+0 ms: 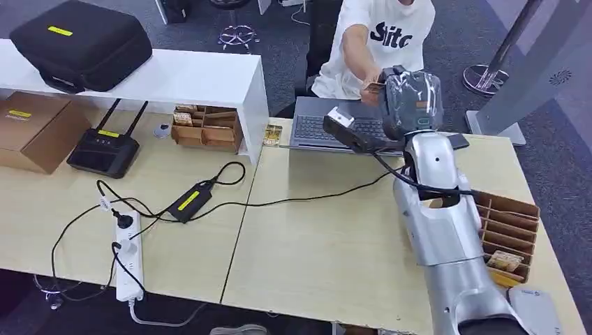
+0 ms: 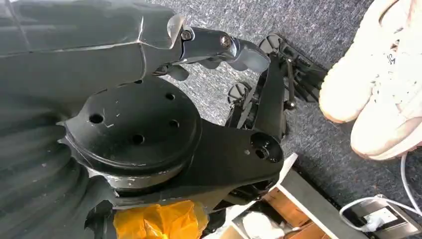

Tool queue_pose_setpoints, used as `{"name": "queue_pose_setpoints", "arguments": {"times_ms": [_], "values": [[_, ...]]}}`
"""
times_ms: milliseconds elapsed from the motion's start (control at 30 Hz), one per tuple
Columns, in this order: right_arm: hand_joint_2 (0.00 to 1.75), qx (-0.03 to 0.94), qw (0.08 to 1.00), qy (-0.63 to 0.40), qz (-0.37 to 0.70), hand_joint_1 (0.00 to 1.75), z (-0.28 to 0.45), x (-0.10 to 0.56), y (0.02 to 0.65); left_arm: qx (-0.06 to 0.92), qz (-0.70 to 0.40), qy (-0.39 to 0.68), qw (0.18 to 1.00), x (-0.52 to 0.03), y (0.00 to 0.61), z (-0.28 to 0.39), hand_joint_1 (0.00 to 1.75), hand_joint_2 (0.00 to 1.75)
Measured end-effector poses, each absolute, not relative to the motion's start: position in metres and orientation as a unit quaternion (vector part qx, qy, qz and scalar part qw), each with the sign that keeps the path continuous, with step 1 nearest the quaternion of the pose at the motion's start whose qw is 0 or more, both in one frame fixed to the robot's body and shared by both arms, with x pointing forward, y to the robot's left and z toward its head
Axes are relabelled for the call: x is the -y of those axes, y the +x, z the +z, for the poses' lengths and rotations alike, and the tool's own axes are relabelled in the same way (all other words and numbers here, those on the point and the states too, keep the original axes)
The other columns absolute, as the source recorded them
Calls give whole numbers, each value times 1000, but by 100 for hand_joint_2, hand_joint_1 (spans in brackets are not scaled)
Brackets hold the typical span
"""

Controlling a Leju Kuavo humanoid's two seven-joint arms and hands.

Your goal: Pass the card to the sensor for recognition and then transmit it.

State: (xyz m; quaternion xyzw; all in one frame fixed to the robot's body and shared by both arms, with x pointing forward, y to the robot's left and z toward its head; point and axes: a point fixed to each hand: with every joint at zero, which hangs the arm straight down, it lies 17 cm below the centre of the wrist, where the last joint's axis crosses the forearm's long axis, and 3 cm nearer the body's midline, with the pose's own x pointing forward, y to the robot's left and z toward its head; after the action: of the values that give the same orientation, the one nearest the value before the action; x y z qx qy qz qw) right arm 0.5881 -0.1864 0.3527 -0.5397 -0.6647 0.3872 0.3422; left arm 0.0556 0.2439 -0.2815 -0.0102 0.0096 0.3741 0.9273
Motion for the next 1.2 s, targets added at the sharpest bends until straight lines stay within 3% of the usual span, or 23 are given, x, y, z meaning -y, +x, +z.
{"name": "queue_pose_setpoints", "arguments": {"times_ms": [600,633,800,1000,1100,1200], "values": [[175,653,342,-513,440,0,306,158,581,-9,375,-5,927,-245,54,-282,0,175],[0,654,344,-512,438,0,303,160,580,-9,375,-4,927,-244,54,-282,0,175],[0,706,383,-447,394,0,299,172,563,-10,383,1,924,-242,53,-282,0,175],[0,833,482,-166,217,0,308,218,530,-12,407,3,913,-237,51,-282,0,175],[0,869,492,-5,46,0,315,295,504,-15,416,2,909,-235,48,-282,0,175],[0,868,492,28,-67,0,296,398,476,-20,421,3,907,-235,41,-283,0,175]]}}
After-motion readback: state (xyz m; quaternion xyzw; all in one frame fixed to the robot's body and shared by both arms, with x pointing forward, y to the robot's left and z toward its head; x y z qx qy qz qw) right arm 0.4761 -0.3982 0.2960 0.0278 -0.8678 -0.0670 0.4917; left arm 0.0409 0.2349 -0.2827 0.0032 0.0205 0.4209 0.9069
